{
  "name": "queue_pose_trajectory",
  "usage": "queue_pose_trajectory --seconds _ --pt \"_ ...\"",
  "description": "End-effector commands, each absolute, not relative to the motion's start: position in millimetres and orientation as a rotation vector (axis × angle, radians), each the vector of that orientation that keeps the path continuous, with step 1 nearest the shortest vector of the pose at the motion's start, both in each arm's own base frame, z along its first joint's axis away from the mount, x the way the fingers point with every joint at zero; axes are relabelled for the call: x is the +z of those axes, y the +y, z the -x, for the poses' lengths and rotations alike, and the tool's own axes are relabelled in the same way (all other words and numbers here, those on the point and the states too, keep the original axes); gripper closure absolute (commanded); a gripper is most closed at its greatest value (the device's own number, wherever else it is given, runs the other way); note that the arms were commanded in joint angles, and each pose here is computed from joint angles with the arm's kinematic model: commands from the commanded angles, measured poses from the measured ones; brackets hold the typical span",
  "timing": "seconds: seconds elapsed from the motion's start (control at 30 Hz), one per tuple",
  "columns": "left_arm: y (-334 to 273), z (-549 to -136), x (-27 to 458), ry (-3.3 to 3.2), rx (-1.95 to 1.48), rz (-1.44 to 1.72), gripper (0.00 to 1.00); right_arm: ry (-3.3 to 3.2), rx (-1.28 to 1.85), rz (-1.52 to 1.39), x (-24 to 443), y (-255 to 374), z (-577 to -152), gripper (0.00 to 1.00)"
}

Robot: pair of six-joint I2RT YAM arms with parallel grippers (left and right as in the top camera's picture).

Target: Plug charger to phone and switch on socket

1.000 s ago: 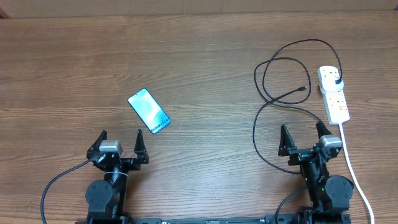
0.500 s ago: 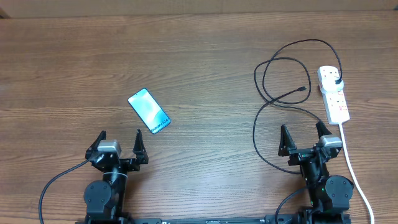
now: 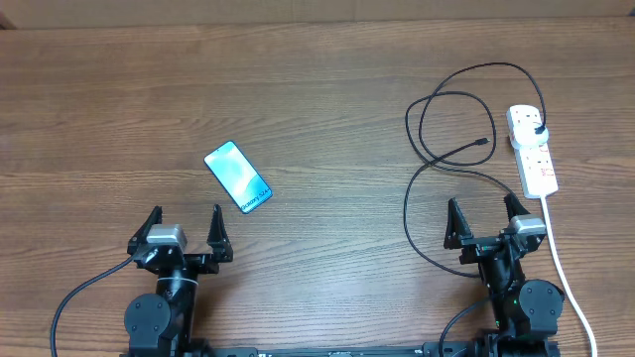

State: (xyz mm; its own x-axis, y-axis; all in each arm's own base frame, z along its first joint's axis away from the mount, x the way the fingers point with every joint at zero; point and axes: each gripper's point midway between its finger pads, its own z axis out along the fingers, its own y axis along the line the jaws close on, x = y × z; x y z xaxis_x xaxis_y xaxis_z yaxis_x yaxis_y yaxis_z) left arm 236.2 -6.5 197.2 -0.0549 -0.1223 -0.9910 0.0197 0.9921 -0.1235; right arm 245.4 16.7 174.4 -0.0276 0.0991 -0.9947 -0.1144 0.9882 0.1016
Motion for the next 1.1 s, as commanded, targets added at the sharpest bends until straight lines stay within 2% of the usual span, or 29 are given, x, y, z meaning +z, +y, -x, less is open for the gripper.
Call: queue_pose_trajectory --seconds 0.0,0.3,0.67,1.07 --pt "-4.3 -233.0 215.8 1.581 -0.120 0.092 0.00 1.584 0.161 0.010 172.7 15.5 -245.5 0.00" --pt "-4.5 -242.5 216.7 1.657 -0.117 0.096 0.00 1.584 0.162 0.009 172.7 15.5 -245.5 0.00" --pt "-15.0 -261.4 254.8 1.719 -0.164 0.056 0.00 1.584 0.162 0.009 172.7 15.5 -245.5 0.00" --pt "-28.8 -288.6 267.0 1.913 -0.233 0.020 0.00 1.584 0.161 0.010 172.7 15.5 -245.5 0.00"
